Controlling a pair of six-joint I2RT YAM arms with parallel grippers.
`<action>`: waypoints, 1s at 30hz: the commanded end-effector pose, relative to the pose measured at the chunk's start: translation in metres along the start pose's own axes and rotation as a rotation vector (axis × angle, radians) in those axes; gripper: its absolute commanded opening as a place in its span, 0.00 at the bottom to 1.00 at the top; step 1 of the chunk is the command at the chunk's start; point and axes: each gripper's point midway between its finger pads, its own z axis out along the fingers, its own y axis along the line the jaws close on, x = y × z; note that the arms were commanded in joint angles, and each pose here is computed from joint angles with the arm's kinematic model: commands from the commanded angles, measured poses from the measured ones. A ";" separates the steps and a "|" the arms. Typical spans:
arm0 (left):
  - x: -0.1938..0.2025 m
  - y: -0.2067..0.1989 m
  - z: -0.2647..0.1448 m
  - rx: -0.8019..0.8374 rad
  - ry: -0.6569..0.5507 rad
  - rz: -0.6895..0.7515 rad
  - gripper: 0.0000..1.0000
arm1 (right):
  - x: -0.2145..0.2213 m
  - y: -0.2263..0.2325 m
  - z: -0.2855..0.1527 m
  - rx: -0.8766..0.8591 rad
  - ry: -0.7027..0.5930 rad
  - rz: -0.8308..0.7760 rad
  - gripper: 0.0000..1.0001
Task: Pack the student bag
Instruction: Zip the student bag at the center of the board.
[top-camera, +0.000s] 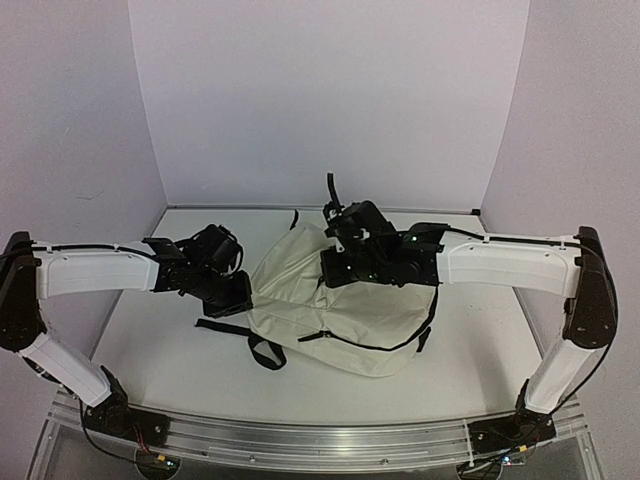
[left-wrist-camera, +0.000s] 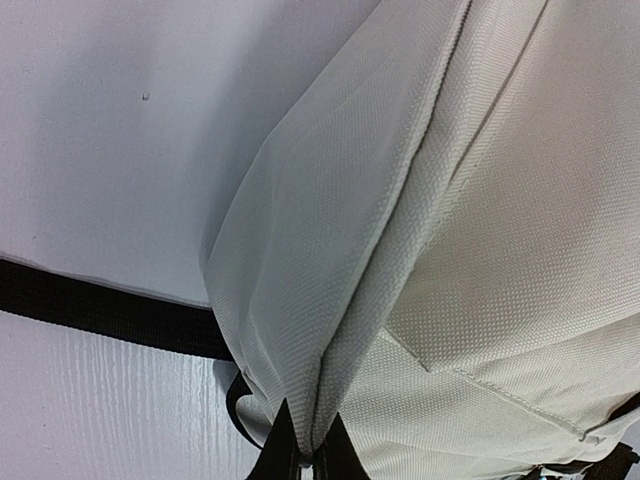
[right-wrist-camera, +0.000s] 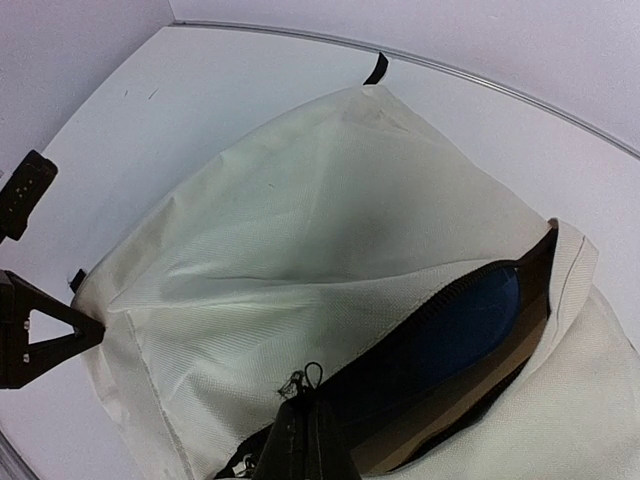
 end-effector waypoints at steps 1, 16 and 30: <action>-0.006 0.025 -0.009 -0.102 -0.053 0.029 0.00 | -0.074 -0.027 -0.032 0.022 -0.196 0.118 0.00; -0.045 -0.113 -0.097 0.243 -0.293 0.625 0.68 | -0.091 0.027 -0.049 -0.319 -0.167 0.102 0.00; -0.002 -0.164 -0.063 0.379 -0.352 0.886 0.56 | -0.098 0.033 -0.068 -0.401 -0.198 0.172 0.00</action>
